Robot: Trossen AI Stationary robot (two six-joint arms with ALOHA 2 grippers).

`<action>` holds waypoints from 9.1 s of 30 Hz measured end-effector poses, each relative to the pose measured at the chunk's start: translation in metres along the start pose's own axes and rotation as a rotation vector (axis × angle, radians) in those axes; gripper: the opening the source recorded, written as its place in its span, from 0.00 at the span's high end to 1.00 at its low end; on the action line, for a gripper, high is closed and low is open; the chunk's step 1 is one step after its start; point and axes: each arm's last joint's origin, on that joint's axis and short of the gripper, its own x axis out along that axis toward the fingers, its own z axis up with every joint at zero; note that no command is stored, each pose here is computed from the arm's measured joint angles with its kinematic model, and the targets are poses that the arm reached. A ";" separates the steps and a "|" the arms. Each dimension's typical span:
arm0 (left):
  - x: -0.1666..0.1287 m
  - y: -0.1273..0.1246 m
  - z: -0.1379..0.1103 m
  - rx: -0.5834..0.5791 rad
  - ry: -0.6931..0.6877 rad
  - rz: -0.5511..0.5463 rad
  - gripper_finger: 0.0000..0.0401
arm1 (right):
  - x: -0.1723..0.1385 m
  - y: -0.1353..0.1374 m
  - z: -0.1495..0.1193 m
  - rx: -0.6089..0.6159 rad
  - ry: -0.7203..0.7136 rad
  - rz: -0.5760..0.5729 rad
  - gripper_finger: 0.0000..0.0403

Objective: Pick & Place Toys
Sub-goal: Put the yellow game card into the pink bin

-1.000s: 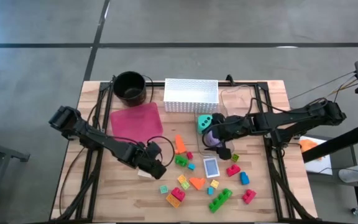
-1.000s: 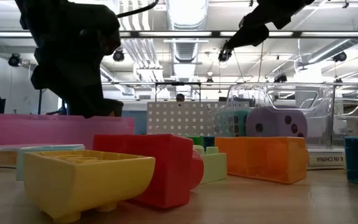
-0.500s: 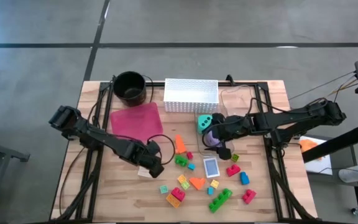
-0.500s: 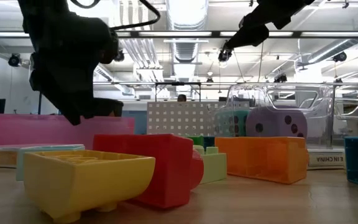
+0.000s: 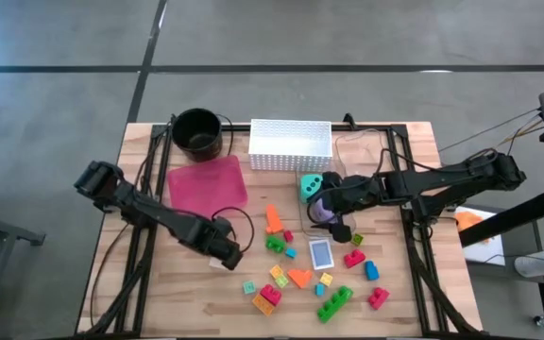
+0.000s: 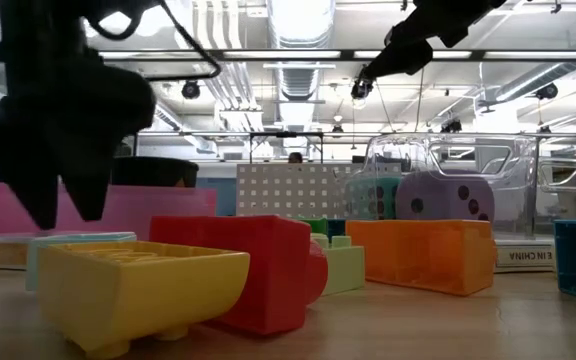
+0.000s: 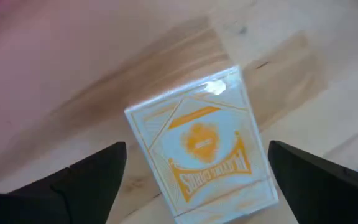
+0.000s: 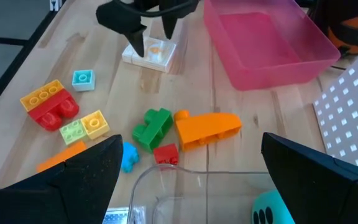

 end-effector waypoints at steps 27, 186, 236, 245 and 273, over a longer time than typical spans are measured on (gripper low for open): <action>0.017 -0.003 -0.006 -0.023 -0.008 -0.175 0.05 | 0.001 0.000 -0.002 0.000 0.006 0.000 0.06; 0.004 0.118 0.168 0.070 -0.080 0.196 0.14 | 0.001 0.000 -0.002 -0.004 0.003 0.004 0.06; 0.005 0.117 0.172 0.042 -0.150 0.211 0.14 | 0.001 0.000 -0.002 0.000 0.003 0.004 0.06; 0.005 0.117 0.173 0.042 -0.156 0.207 0.14 | 0.001 0.000 -0.002 0.000 0.003 0.004 0.06; 0.005 0.115 0.175 -0.126 -0.193 0.167 0.14 | 0.002 0.000 -0.002 -0.001 0.004 0.003 0.06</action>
